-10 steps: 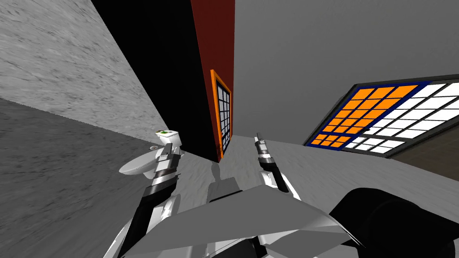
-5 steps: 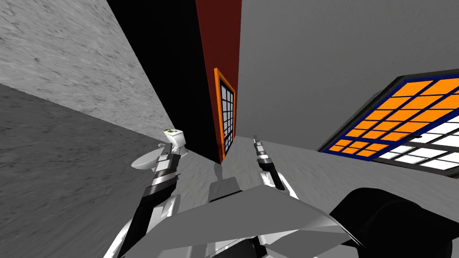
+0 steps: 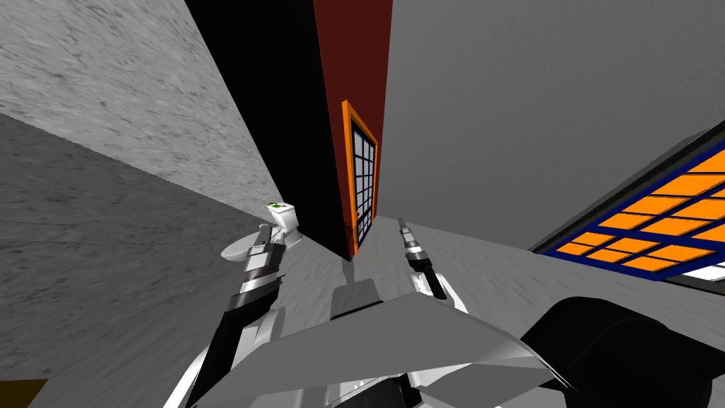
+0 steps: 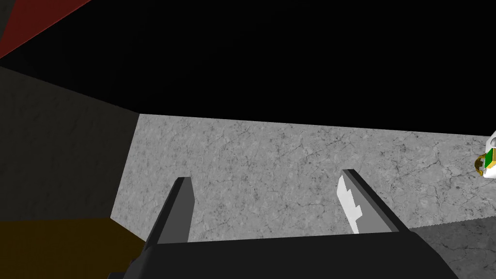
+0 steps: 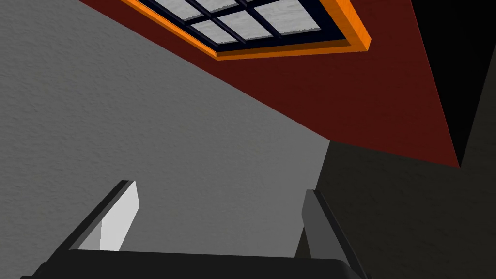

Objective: Pull the door open

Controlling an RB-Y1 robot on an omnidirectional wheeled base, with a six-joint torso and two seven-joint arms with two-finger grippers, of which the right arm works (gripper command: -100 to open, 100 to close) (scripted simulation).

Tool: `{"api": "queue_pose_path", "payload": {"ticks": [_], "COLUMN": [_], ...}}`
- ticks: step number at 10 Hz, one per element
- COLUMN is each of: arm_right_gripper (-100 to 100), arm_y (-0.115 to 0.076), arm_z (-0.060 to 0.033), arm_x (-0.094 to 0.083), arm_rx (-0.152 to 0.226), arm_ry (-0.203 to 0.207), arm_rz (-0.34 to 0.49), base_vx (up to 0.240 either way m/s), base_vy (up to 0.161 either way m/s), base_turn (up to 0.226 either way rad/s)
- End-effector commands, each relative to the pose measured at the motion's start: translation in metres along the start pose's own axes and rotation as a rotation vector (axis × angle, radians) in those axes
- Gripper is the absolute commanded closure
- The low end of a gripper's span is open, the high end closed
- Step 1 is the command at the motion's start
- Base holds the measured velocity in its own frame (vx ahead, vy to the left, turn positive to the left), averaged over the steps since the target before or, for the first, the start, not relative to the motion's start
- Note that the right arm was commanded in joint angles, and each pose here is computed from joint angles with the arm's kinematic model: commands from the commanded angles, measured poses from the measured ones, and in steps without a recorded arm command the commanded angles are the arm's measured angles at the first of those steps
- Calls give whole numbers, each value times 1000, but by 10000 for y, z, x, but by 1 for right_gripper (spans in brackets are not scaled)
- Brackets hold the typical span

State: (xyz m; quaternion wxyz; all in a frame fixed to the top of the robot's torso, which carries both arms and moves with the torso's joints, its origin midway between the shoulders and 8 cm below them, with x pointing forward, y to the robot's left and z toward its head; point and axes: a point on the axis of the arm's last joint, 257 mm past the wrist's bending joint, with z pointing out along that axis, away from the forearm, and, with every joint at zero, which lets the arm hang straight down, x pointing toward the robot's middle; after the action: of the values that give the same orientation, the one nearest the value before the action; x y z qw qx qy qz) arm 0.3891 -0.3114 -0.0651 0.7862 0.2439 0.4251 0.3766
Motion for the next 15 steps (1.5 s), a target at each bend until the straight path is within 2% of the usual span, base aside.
{"api": "queue_pose_path", "payload": {"ticks": [1,8,15], "arm_right_gripper": [-100,-100,-100], "arm_y": [-98,-462,-827], "arm_z": [-18,-132,-285], "arm_x": [66,278,496], "arm_rx": [8,40,68], "arm_ry": [13,74,142], "arm_rz": [-36,-183,-329], "base_vx": [67,86,76], "base_vy": [-62,-60,-73], "base_turn": [127,138,145]}}
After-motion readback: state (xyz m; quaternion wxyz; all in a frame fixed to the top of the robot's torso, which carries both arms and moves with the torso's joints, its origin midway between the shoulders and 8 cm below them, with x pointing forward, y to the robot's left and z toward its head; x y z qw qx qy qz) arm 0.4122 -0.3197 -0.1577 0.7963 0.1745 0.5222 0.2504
